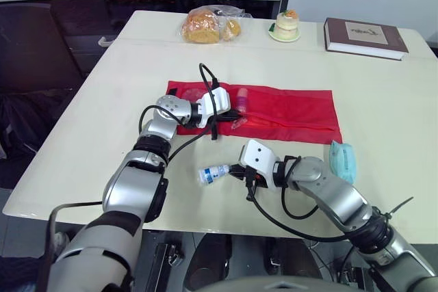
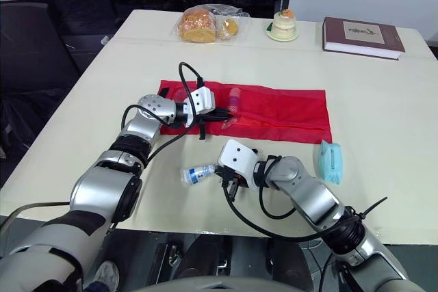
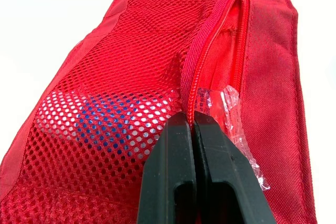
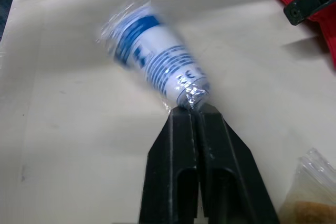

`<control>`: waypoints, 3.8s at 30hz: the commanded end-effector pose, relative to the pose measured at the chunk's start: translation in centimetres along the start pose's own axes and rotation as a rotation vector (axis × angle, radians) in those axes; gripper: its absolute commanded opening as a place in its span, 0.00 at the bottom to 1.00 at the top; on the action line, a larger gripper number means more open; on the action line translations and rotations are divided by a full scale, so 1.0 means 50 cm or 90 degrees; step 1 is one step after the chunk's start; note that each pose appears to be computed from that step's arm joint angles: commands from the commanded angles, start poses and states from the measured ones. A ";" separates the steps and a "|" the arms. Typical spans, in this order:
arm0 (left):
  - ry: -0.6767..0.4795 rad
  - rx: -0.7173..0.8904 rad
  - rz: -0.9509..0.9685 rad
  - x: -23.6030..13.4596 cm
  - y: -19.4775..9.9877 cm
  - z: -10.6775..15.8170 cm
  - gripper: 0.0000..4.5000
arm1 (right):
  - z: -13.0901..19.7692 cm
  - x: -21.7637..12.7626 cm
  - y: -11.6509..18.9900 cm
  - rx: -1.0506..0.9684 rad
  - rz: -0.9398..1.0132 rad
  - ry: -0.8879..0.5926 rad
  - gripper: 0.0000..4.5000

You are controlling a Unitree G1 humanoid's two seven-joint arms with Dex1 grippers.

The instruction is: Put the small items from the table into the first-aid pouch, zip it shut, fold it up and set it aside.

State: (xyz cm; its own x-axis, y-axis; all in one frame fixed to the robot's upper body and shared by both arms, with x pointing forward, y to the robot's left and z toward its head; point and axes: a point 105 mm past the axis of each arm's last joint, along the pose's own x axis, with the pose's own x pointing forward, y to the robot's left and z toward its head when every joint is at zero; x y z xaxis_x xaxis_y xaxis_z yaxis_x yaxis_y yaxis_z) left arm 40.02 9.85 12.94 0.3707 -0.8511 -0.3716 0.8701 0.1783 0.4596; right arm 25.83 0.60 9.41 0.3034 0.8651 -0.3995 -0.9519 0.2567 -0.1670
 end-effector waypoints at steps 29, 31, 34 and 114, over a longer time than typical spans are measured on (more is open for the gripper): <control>-0.095 -0.018 -0.003 0.079 -0.005 0.086 0.00 | -0.058 -0.198 -0.212 0.174 -0.519 0.080 0.01; -0.096 -0.018 -0.003 0.080 -0.006 0.087 0.00 | -0.065 -0.207 -0.220 0.193 -0.555 0.081 0.01; -0.096 -0.018 -0.004 0.080 -0.007 0.087 0.00 | -0.069 -0.207 -0.223 0.226 -0.585 0.073 0.01; -0.100 0.012 -0.052 0.101 -0.037 0.094 0.00 | -0.002 -0.075 -0.296 0.120 -0.514 -0.100 0.01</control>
State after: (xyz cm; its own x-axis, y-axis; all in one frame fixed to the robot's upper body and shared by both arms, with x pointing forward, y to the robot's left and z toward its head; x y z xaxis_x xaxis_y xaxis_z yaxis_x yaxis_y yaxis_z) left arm 38.83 3.57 12.88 0.2628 -0.9206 -0.2889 0.9042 0.1306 0.4066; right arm 38.53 -6.48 11.11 0.8848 0.4309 -0.1772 -0.4591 0.8712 -0.1740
